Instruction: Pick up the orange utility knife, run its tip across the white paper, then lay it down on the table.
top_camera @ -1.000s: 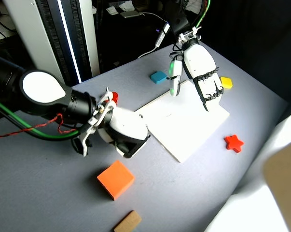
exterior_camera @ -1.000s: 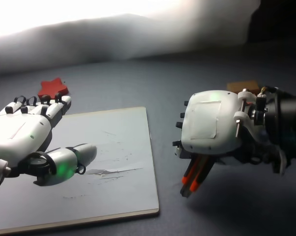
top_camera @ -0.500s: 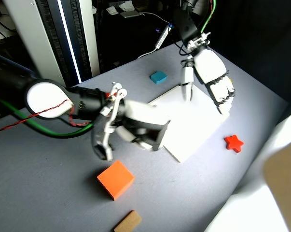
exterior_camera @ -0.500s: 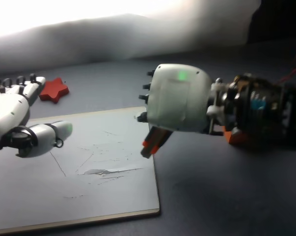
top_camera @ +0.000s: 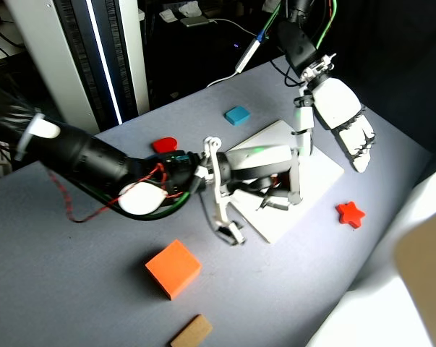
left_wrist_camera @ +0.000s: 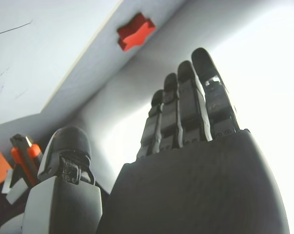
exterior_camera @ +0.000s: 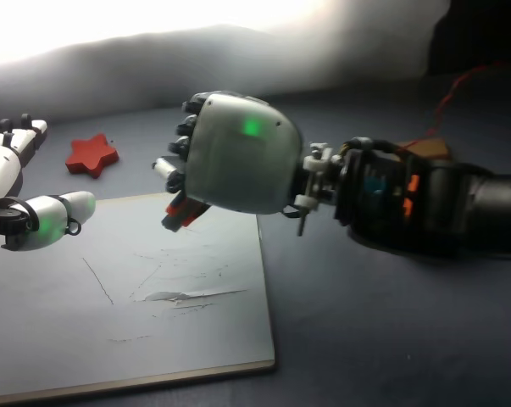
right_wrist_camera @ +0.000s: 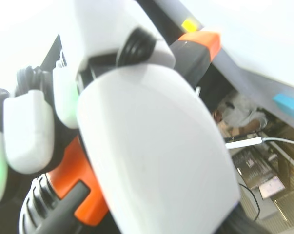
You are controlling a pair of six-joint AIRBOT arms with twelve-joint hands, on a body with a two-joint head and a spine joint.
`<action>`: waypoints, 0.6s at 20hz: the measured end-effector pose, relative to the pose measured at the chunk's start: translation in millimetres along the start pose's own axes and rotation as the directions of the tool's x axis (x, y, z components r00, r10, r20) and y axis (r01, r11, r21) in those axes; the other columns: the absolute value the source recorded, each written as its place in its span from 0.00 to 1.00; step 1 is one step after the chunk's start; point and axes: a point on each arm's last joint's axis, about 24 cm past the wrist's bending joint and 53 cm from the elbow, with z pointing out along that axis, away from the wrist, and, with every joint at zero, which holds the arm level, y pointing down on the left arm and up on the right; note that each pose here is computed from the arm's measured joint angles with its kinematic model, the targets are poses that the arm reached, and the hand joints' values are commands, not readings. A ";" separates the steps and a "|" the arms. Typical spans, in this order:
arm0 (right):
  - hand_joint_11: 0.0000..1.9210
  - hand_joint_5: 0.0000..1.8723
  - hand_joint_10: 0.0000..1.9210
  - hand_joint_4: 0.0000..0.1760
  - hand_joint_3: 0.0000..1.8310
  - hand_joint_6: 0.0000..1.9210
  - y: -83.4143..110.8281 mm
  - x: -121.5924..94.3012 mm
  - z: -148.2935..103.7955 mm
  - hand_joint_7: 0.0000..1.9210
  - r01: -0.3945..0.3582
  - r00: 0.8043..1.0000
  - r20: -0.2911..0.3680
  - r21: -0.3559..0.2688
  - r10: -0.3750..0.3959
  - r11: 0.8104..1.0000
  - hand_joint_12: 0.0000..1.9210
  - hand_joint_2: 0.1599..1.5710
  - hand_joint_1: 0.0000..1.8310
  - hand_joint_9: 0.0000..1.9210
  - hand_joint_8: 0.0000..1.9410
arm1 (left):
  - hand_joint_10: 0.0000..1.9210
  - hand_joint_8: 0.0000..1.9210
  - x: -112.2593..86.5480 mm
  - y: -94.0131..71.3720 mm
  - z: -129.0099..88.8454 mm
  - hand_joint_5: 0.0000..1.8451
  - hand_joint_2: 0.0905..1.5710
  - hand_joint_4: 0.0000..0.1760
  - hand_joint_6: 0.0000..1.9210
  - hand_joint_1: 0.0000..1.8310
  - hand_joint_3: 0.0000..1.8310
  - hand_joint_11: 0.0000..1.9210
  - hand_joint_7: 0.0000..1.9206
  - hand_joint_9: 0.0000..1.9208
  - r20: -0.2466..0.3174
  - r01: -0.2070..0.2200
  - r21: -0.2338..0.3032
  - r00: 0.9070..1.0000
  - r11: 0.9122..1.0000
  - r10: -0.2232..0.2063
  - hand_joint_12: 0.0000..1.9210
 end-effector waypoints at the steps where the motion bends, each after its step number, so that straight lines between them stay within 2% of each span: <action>1: 0.87 0.72 1.00 1.00 0.00 1.00 -0.4 3.5 2.9 0.79 0.009 1.000 0.004 0.003 -0.009 1.000 1.00 0.81 0.81 0.85 1.00 | 0.00 0.00 0.0 0.2 0.8 0.00 0.80 0.02 0.00 0.03 0.00 0.00 0.07 0.08 -0.002 -0.002 0.001 1.000 1.000 0.002 0.40; 3: 0.87 0.72 1.00 1.00 0.00 1.00 -2.6 9.2 6.2 0.79 0.021 1.000 0.017 0.014 -0.021 1.000 1.00 0.81 0.82 0.85 1.00 | 0.00 0.00 -1.8 1.2 2.0 0.01 0.79 0.02 0.00 0.03 0.00 0.00 0.07 0.09 0.001 -0.007 -0.001 1.000 1.000 0.007 0.40; 4: 0.87 0.72 1.00 1.00 0.00 1.00 -1.8 11.4 8.4 0.79 0.039 0.999 0.026 0.009 -0.039 0.999 1.00 0.81 0.82 0.85 1.00 | 0.00 0.00 -2.5 2.1 2.5 0.00 0.80 0.02 0.00 0.02 0.00 0.00 0.06 0.08 0.003 -0.011 -0.003 1.000 1.000 0.011 0.37; 5: 0.87 0.73 1.00 1.00 0.00 1.00 1.4 12.9 9.7 0.79 0.065 0.997 0.039 -0.006 -0.065 0.998 1.00 0.81 0.81 0.85 1.00 | 0.01 0.00 -2.9 2.3 2.7 0.01 0.79 0.03 0.00 0.04 0.00 0.00 0.07 0.09 0.004 -0.013 -0.003 1.000 1.000 0.013 0.40; 8: 0.87 0.72 1.00 1.00 0.00 1.00 15.2 9.0 15.1 0.79 0.113 0.989 0.106 -0.054 -0.107 0.992 1.00 0.81 0.81 0.84 1.00 | 0.00 0.00 -3.4 3.0 3.7 0.01 0.79 0.03 0.00 0.04 0.00 0.00 0.07 0.08 0.004 -0.016 -0.003 1.000 1.000 0.016 0.38; 12: 0.87 0.72 1.00 1.00 0.00 1.00 24.0 15.6 17.4 0.79 0.173 0.978 0.139 -0.113 -0.156 0.979 1.00 0.80 0.81 0.85 1.00 | 0.00 0.00 -3.7 4.2 4.2 0.00 0.79 0.03 0.00 0.04 0.00 0.00 0.07 0.07 0.003 -0.016 -0.006 1.000 1.000 0.016 0.36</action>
